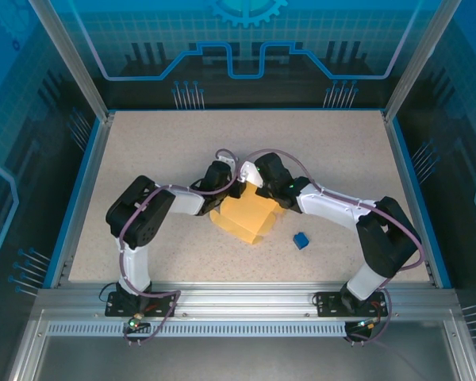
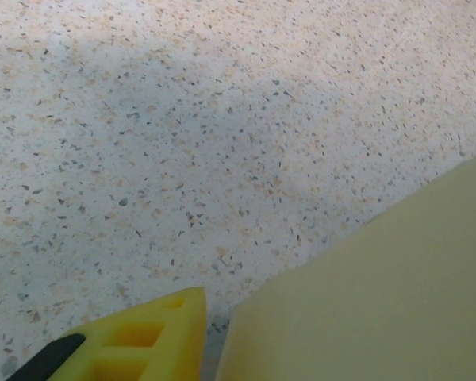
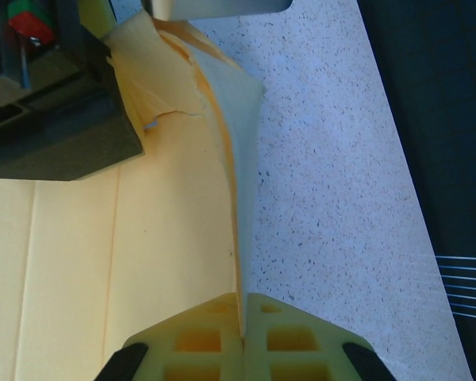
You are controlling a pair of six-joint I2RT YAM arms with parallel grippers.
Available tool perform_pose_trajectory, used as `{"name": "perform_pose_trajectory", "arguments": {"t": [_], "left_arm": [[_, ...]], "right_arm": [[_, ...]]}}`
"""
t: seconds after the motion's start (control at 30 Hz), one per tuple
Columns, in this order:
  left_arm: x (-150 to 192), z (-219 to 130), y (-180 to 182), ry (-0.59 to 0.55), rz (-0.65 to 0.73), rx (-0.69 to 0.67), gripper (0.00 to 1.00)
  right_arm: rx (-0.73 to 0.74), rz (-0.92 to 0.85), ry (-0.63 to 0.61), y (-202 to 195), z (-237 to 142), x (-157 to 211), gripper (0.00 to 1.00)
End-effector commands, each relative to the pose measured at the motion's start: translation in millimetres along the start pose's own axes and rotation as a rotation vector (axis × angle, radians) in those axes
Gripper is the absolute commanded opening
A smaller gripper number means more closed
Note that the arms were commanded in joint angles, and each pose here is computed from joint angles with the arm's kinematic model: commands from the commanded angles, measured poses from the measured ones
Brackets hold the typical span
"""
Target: Fold the paper box
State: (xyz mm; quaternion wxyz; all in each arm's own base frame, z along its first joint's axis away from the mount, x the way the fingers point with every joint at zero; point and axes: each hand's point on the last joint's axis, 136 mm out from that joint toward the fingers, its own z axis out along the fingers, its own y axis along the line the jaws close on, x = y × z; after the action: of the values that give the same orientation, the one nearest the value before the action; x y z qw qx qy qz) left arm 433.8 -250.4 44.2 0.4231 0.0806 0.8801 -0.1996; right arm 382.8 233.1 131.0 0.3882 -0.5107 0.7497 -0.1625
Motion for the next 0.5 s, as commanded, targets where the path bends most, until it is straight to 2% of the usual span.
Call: {"name": "perform_pose_trajectory", "arguments": {"t": [0.0,0.07,0.23,0.47], "left_arm": [[-20,-13,5,-0.059,0.023,0.028,0.39],[-25,-19,-3,-0.078,0.053,0.068,0.45],[-34,-32,-17,-0.107,0.101,0.140,0.55],[-39,-32,-22,-0.107,0.083,0.218,0.61]], "right_arm": [[-0.004,-0.003,0.018,4,-9,6,0.00],[0.004,0.000,0.017,1,-9,5,0.00],[0.010,-0.002,0.013,0,-10,4,0.00],[0.045,-0.040,0.018,-1,-9,5,0.00]]}}
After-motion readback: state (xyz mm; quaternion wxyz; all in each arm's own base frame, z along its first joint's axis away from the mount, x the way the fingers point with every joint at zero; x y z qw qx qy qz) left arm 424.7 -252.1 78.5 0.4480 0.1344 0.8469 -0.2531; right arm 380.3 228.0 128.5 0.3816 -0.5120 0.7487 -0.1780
